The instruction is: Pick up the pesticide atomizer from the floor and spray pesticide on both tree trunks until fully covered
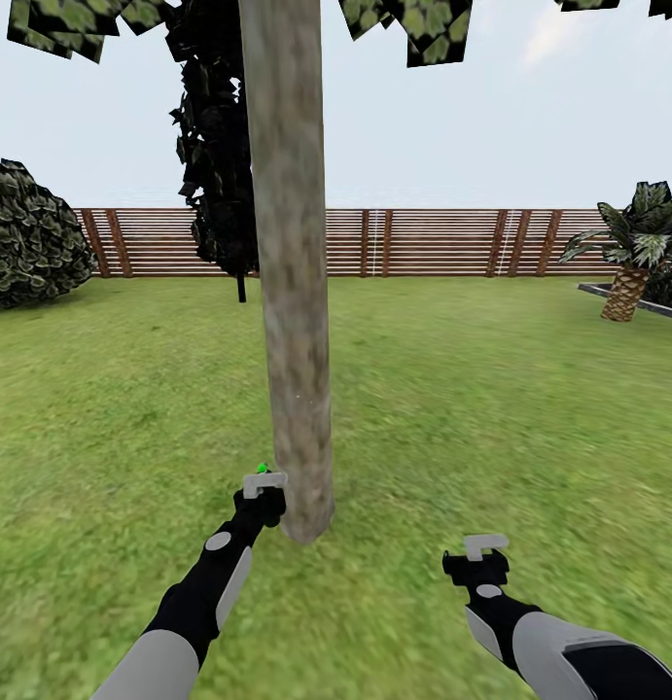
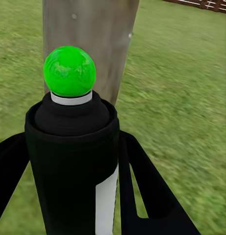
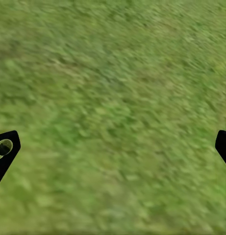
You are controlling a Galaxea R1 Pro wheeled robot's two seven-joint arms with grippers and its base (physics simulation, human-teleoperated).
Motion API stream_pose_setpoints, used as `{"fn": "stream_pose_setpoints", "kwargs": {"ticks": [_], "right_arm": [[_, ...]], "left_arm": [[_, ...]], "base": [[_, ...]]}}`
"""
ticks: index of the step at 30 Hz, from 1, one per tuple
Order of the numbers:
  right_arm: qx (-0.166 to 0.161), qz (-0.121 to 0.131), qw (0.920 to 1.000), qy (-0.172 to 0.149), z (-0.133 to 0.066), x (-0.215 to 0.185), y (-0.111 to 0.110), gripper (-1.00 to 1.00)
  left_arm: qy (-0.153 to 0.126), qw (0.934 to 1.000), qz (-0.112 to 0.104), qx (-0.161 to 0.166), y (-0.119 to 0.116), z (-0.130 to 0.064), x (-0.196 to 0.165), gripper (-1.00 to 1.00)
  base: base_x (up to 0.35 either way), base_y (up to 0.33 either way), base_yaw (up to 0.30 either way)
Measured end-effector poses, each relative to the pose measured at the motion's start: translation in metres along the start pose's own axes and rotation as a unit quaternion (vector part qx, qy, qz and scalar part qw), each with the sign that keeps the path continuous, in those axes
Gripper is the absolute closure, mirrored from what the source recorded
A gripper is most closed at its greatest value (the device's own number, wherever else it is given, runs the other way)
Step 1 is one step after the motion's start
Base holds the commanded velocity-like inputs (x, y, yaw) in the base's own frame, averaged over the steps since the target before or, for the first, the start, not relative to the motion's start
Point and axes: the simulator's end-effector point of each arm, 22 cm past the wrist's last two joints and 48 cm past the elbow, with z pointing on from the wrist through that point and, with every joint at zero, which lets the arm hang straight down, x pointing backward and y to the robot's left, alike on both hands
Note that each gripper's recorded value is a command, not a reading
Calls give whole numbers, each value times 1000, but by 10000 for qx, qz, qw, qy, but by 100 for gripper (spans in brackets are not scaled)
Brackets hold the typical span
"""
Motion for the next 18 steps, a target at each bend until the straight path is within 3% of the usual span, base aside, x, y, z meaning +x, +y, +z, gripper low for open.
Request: {"fn": "stream_pose_setpoints", "kwargs": {"ticks": [7, 9, 11, 14, 18], "right_arm": [[6, -28, 9999, 130, -3, 18, -2, -100], [-30, -97, 9990, 439, -15, 66, 0, -100], [-101, -215, 9955, 915, -41, 140, 5, -100], [-145, -298, 9907, 1323, -69, 200, 6, -100], [-177, -360, 9881, 1487, -81, 224, 6, -100]], "left_arm": [[88, 9999, 43, 65, -5, 0, 8, 100], [121, 9998, 101, 127, -11, 0, 11, 100], [161, 9997, 131, 157, -13, 0, 13, 100], [311, 9992, 145, 182, -15, 0, 19, 100], [724, 9971, 132, 182, -15, -2, 12, 100]], "base": [[1, 0, 0], [0, 0, 0], [0, 0, 0], [0, 0, 0], [0, 0, 0]]}}
